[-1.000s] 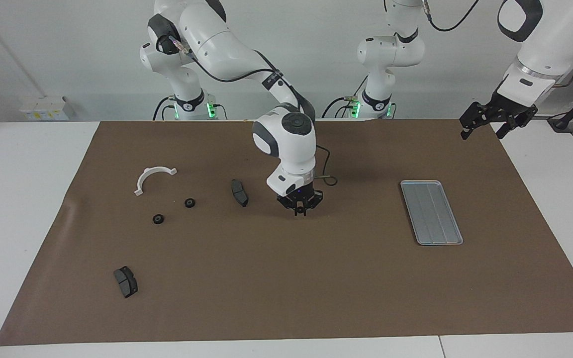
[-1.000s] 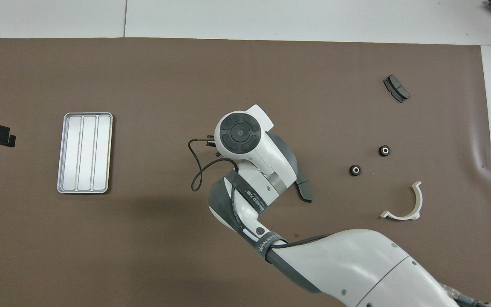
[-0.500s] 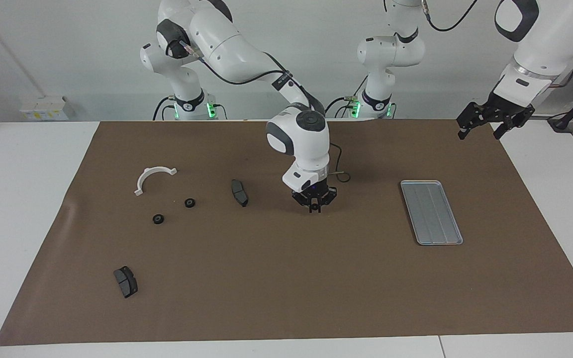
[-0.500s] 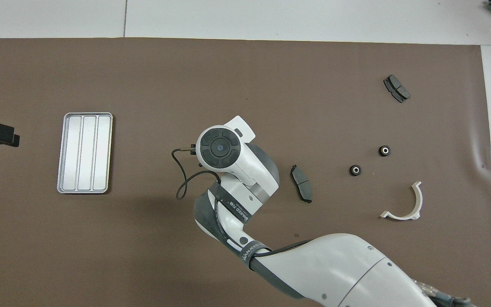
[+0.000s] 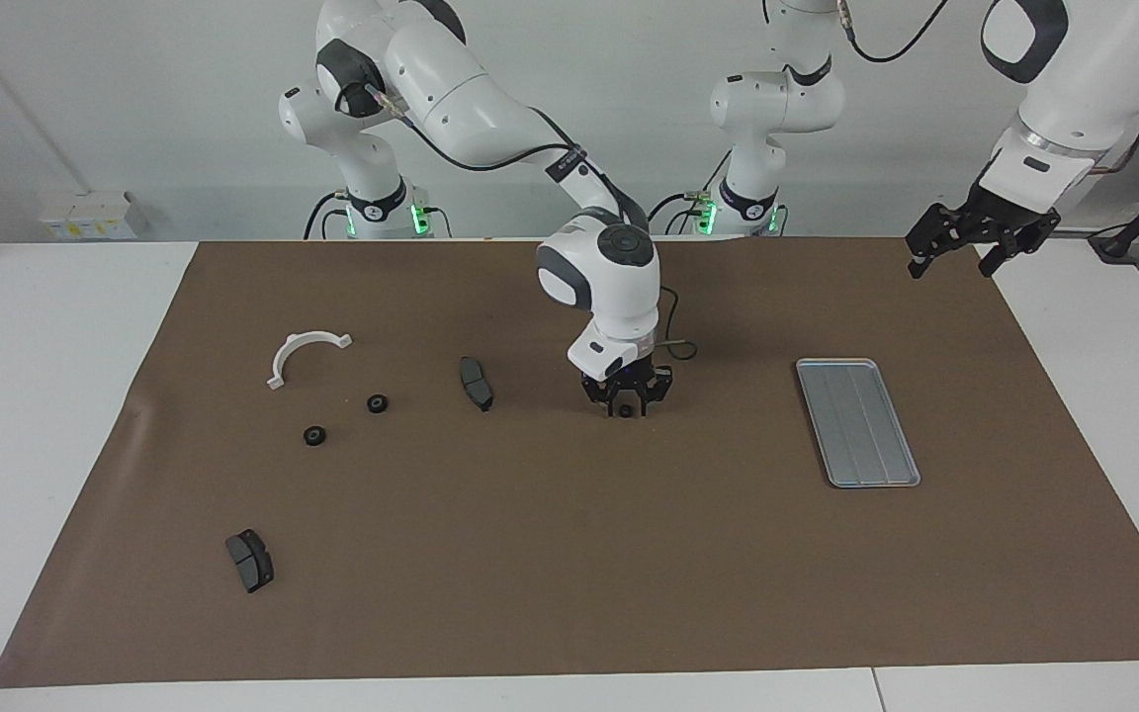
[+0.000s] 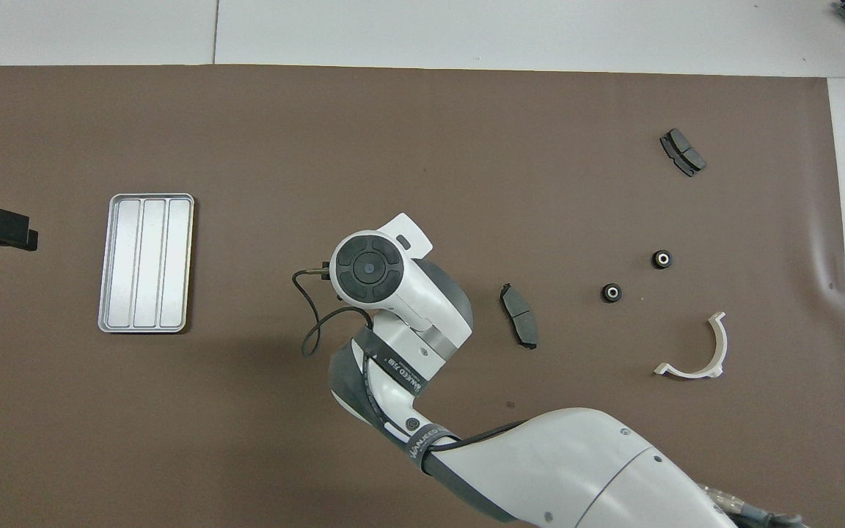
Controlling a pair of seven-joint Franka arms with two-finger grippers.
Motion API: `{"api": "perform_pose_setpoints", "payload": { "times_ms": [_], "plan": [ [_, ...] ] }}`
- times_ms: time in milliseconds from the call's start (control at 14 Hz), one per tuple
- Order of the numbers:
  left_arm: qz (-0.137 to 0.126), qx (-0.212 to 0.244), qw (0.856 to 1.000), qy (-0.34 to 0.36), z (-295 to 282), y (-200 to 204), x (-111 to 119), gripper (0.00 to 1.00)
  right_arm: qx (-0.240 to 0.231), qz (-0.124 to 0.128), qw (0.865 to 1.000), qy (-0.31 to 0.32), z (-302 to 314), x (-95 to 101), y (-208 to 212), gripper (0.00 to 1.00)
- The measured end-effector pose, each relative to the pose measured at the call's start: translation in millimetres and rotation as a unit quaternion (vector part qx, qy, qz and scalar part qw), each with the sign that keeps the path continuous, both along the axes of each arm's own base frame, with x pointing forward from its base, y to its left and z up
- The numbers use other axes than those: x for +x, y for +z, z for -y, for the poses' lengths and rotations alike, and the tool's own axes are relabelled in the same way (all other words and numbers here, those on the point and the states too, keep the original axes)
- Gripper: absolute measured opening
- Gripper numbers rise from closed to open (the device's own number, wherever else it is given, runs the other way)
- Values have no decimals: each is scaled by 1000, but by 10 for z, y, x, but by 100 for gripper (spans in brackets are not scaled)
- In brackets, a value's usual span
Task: Pick bearing gear from pile to tray
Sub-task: 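Carry the gear to the table center and release it with the right gripper, then reach the left gripper to the gear while the right gripper withdraws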
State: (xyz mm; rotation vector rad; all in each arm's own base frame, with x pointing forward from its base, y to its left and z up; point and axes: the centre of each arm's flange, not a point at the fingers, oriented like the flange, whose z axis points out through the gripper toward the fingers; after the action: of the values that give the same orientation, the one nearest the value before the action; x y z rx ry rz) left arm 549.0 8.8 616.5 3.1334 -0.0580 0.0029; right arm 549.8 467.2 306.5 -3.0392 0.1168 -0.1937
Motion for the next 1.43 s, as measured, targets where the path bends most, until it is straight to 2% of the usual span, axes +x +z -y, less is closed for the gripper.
{"api": "perform_pose_setpoints", "payload": {
  "times_ms": [214, 429, 643, 929, 1143, 1429],
  "plan": [
    [-1, 0, 1000, -2, 192, -6, 2, 100, 10, 25, 999, -21, 265, 207, 426, 99],
    [-3, 1, 1000, 16, 628, -100, 24, 100, 1, 40, 999, -30, 861, 358, 876, 100],
    [-9, 5, 1000, 22, 1360, -400, 71, 100, -21, 30, 999, -11, 1639, 268, 1024, 100],
    [11, 1, 999, 36, 2133, -1032, 143, 100, -43, 1, 999, 22, 2567, 149, 912, 100],
    [22, -13, 998, 49, 2550, -1500, 142, 98, -59, -19, 997, 48, 3156, 147, 728, 100],
    [33, -17, 997, 72, 3210, -2163, 89, 97, -66, -33, 995, 72, 3702, 169, 562, 100]
  ]
}}
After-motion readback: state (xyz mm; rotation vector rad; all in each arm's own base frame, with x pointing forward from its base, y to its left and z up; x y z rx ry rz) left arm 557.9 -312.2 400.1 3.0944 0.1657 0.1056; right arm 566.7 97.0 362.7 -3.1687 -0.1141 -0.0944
